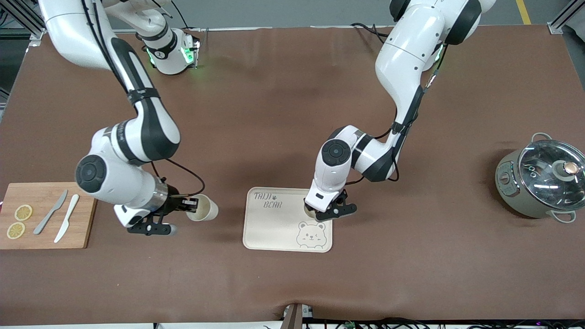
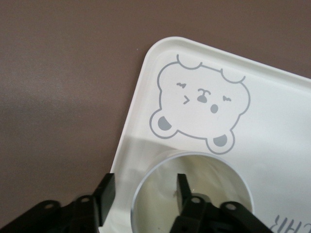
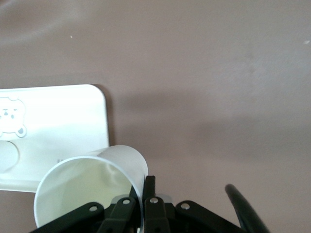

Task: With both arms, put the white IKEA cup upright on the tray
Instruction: 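Lower the cups upright onto the tray and open both grippers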

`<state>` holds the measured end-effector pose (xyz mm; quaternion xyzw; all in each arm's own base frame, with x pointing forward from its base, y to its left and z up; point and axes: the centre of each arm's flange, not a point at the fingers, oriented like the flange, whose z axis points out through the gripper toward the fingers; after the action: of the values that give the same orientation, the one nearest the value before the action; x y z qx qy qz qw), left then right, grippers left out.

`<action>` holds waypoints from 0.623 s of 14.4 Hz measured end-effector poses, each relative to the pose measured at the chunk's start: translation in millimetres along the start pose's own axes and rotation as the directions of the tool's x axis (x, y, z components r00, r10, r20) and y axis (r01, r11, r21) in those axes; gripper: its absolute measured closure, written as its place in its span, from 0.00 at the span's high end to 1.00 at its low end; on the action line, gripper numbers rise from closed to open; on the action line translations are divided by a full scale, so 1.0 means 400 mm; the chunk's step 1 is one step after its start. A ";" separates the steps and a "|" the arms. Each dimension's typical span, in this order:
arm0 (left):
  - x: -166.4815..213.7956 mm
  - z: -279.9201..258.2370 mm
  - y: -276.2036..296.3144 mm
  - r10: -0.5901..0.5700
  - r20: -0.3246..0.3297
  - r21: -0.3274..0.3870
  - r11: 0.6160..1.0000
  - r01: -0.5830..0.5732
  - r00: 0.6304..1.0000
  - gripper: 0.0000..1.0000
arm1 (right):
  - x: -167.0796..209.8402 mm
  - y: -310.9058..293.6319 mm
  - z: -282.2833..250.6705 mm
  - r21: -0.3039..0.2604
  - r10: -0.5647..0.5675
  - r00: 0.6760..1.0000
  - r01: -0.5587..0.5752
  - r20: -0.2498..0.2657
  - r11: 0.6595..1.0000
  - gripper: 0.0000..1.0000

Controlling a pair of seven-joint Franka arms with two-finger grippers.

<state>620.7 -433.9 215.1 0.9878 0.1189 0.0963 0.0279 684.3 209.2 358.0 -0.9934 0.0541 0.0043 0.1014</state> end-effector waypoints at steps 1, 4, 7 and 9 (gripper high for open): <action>0.003 -0.003 0.000 -0.001 -0.002 0.001 1.000 0.001 1.000 0.77 | -0.012 -0.033 0.003 -0.002 0.023 1.000 -0.023 -0.002 1.000 0.04; 0.016 -0.020 -0.004 -0.008 0.024 0.047 0.999 0.006 1.000 1.00 | -0.056 -0.135 0.017 -0.029 0.079 0.997 -0.080 -0.021 0.996 0.04; 0.032 -0.068 -0.003 -0.008 0.058 0.100 0.995 0.002 0.998 1.00 | -0.087 -0.218 0.046 -0.021 0.112 0.992 -0.113 -0.059 0.993 0.04; 0.037 -0.103 -0.006 -0.013 0.074 0.123 0.992 0.004 0.997 1.00 | -0.098 -0.247 0.076 -0.016 0.139 0.988 -0.140 -0.068 0.990 0.04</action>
<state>626.2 -426.6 258.0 0.9901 0.1275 0.0520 -0.0283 656.1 315.8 349.1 -0.9877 0.1269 -0.0212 0.0886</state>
